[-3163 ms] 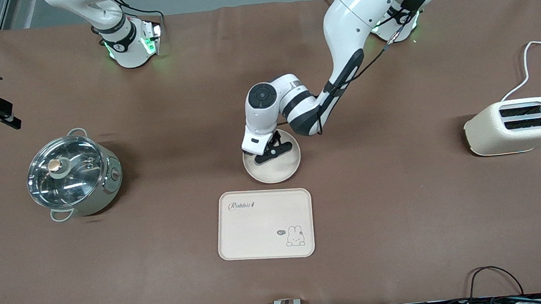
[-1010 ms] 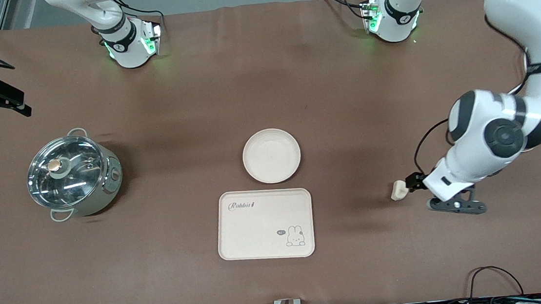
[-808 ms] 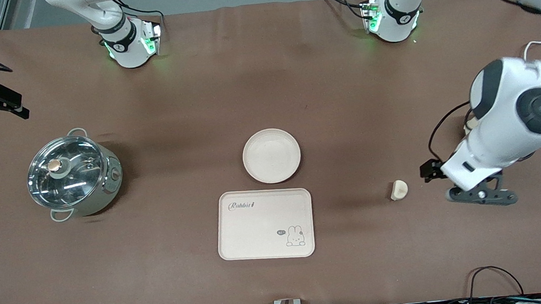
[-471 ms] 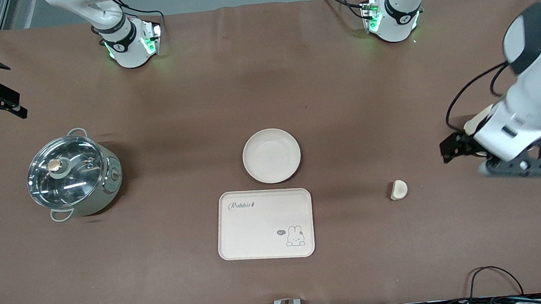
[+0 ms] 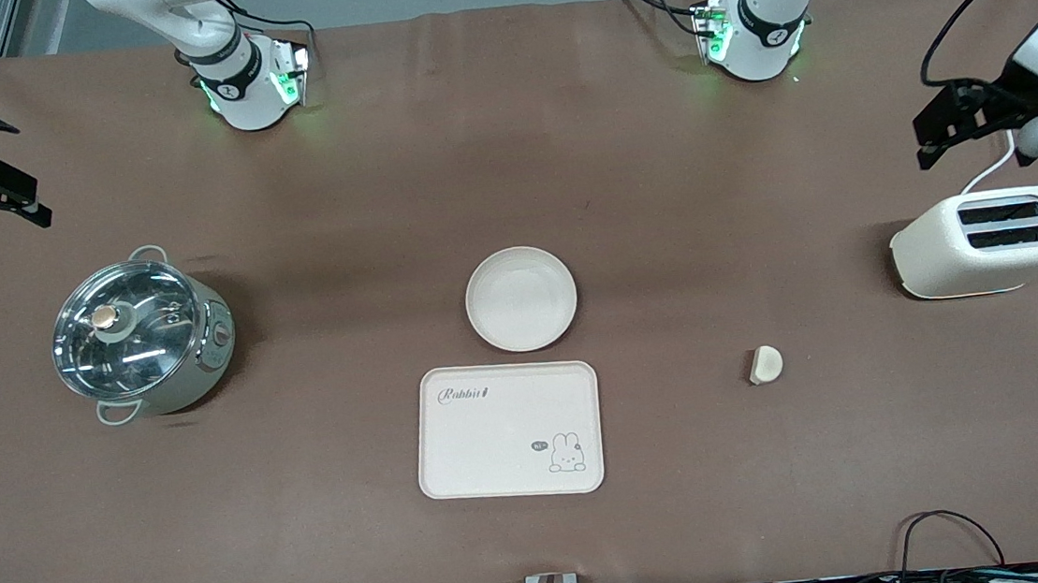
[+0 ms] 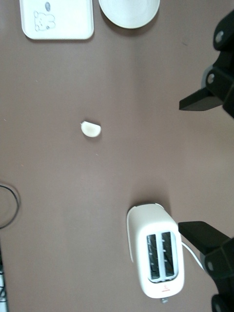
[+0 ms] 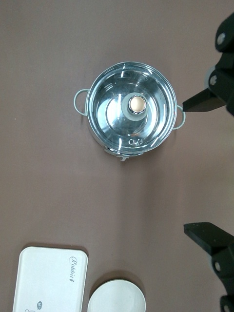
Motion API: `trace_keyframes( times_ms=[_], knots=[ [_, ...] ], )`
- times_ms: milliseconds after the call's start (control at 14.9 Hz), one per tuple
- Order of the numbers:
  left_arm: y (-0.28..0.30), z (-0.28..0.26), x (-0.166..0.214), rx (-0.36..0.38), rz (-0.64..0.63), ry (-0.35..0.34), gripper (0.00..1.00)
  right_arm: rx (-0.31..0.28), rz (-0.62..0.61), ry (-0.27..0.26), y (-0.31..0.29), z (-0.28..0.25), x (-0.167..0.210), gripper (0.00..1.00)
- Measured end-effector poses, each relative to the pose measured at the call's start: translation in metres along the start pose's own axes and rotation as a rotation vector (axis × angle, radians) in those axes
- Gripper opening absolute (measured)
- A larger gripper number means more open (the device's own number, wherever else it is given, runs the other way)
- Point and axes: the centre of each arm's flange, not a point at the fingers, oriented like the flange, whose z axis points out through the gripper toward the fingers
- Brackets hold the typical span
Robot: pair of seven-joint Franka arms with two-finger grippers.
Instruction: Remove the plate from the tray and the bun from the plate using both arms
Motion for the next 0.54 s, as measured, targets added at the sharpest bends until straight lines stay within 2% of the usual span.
trace_keyframes(
  times_ms=[269,538],
  knots=[
    [-0.005,0.029,-0.008,-0.007,-0.01,0.025,1.0,-0.001,0.0,0.009,0.0,-0.004,0.0,1.0],
    [-0.003,0.024,-0.006,-0.01,-0.009,0.046,1.0,-0.002,-0.001,0.016,0.0,-0.008,0.0,1.0]
  ],
)
